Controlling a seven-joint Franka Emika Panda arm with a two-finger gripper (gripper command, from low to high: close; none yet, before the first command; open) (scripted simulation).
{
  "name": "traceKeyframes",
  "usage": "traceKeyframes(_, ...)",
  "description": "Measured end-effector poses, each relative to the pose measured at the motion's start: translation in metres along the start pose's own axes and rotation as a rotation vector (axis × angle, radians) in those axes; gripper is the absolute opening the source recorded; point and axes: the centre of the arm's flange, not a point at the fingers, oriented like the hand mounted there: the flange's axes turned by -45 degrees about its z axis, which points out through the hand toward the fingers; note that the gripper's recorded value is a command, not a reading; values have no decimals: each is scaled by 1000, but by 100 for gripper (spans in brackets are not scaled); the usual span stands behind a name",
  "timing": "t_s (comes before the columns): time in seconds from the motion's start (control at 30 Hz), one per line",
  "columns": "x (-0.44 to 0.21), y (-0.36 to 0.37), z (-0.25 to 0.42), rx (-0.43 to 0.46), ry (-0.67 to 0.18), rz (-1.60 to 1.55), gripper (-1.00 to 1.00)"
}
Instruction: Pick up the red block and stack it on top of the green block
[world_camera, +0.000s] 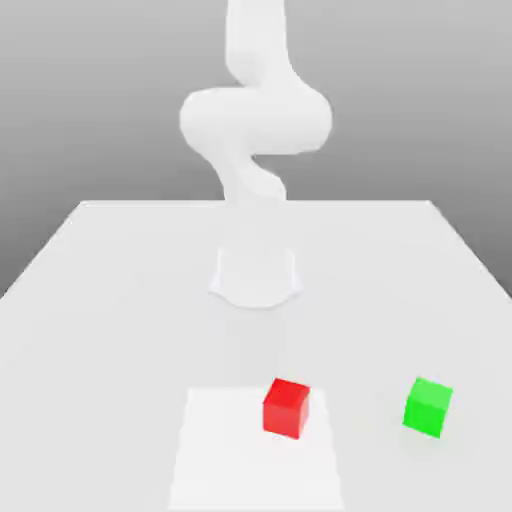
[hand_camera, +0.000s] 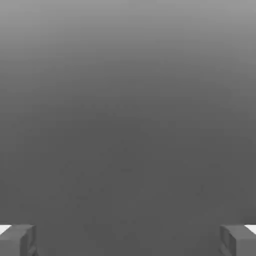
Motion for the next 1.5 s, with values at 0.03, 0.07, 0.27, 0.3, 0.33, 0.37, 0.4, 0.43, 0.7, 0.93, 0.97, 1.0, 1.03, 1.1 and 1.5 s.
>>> traceKeyframes(0.03, -6, 2, 25, 24, -33, -41, 0)
traceKeyframes(0.07, -12, 2, 48, 47, -65, -81, 0)
traceKeyframes(0.27, -70, -11, 173, 170, -241, -331, 0)
traceKeyframes(0.3, -82, -15, 191, 189, -270, -375, 0)
traceKeyframes(0.33, -96, -19, 208, 208, -298, -419, 0)
traceKeyframes(0.37, -110, -24, 224, 225, -326, -464, 0)
traceKeyframes(0.4, -124, -28, 239, 242, -353, -509, 0)
traceKeyframes(0.43, -140, -32, 253, 260, -381, -556, 0)
traceKeyframes(0.7, -268, -53, 326, 378, -586, -938, 0)
traceKeyframes(0.93, -308, -54, 350, 402, -631, -1056, 0)
traceKeyframes(0.97, -310, -54, 354, 402, -630, -1058, 0)
traceKeyframes(1.0, -313, -54, 357, 402, -629, -1058, 0)
traceKeyframes(1.03, -316, -53, 361, 401, -629, -1058, 0)
traceKeyframes(1.1, -322, -53, 368, 401, -630, -1058, 0)
traceKeyframes(1.5, -346, -54, 386, 408, -640, -1051, -100)
